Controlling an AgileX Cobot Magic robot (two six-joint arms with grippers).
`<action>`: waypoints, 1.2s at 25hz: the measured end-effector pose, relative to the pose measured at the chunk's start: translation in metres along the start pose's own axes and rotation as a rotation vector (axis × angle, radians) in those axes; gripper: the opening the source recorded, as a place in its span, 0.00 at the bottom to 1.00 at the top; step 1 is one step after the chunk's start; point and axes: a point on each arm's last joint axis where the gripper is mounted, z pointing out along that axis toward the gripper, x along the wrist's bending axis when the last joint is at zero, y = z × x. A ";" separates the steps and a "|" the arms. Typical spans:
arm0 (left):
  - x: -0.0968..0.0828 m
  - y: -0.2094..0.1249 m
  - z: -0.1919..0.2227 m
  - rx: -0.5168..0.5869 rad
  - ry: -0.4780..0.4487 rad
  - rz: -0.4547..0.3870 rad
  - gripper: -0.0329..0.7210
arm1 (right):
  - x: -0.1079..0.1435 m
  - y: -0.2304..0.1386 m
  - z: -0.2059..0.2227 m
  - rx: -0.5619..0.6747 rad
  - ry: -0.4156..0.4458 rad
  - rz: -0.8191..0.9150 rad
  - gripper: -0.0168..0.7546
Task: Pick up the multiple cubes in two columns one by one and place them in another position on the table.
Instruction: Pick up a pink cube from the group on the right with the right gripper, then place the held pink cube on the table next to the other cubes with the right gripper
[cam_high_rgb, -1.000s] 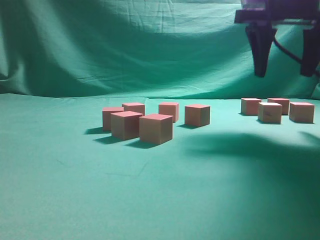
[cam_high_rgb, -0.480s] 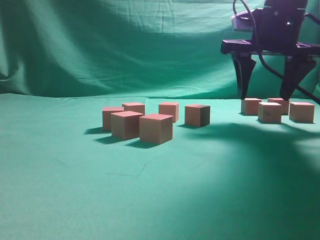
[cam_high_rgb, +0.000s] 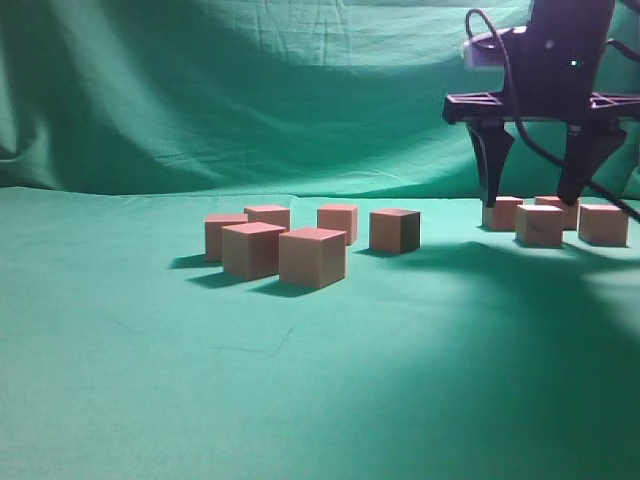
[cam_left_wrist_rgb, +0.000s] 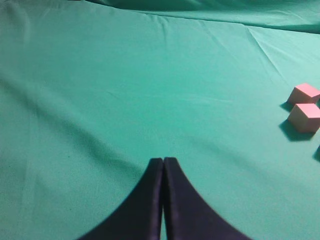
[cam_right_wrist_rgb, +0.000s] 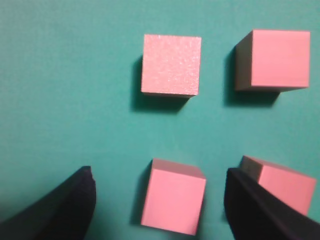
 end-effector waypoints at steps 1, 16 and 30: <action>0.000 0.000 0.000 0.000 0.000 0.000 0.04 | 0.000 0.000 0.002 0.003 0.000 0.000 0.73; 0.000 0.000 0.000 0.000 0.000 0.000 0.04 | 0.000 -0.007 0.021 0.081 -0.014 0.000 0.36; 0.000 0.000 0.000 0.000 0.000 0.000 0.04 | 0.046 -0.076 -0.113 -0.013 0.074 -0.221 0.36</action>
